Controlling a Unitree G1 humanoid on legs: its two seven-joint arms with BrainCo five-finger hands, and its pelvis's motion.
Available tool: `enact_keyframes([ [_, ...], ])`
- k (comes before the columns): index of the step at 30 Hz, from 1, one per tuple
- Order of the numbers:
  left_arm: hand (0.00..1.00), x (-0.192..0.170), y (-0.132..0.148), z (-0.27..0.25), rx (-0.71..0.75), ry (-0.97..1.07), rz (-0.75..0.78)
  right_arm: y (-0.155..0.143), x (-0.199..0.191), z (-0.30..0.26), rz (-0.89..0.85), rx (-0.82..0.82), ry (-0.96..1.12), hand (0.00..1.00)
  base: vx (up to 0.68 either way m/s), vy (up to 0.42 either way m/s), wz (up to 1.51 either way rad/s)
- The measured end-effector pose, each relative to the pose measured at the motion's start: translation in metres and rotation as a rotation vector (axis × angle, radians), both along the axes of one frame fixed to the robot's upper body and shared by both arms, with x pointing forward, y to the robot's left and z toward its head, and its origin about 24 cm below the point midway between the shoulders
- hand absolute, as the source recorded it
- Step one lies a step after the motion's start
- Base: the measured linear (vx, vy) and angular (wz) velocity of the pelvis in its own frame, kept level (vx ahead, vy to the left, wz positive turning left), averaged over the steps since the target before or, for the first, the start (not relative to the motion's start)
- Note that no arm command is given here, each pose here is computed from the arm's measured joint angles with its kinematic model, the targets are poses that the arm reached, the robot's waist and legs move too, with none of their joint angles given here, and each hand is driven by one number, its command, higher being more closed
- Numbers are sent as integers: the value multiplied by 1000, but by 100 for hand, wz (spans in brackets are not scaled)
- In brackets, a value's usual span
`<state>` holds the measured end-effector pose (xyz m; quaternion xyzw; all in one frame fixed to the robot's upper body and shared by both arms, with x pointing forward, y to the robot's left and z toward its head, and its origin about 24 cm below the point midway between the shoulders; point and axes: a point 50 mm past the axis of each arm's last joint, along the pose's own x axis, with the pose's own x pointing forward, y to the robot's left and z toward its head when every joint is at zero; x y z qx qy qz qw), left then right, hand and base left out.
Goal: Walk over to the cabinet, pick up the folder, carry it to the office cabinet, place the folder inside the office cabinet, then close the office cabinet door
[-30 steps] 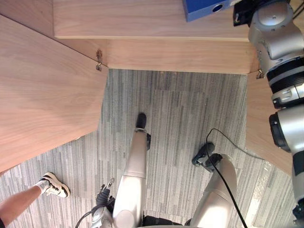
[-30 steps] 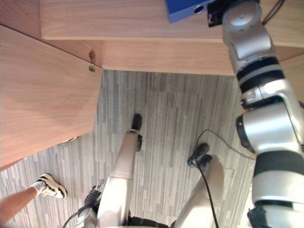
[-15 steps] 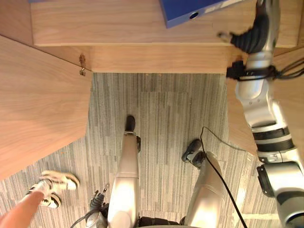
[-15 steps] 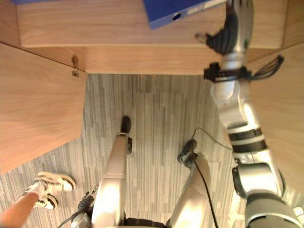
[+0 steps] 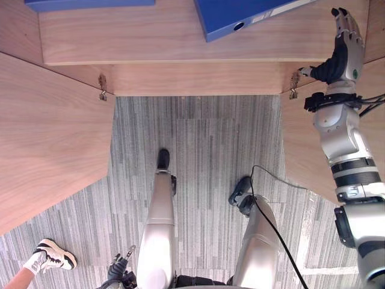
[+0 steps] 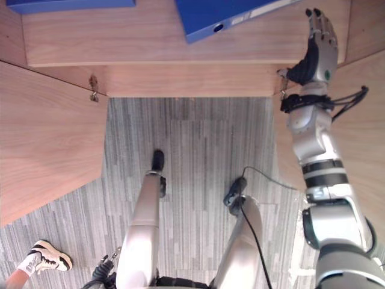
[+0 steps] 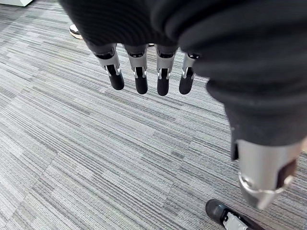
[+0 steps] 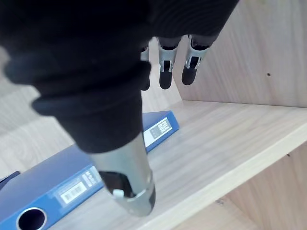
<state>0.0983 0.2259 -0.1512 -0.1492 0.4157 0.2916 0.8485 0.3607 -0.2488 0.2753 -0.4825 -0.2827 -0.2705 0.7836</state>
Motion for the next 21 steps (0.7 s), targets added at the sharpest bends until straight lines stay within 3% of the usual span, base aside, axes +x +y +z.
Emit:
enact_keyframes([
  [6, 0, 0, -1, 0, -6, -3, 7, 16, 18, 0, 20, -61, 96, 0, 4, 51, -3],
  [11, 0, 1, -5, -1, -29, -10, 26, 36, 37, -39, 46, -99, 315, 0, 23, 45, 0],
  [21, 0, 15, -13, 1, -52, -35, 37, 36, 47, -59, 4, -50, 422, 0, 4, 44, 0],
])
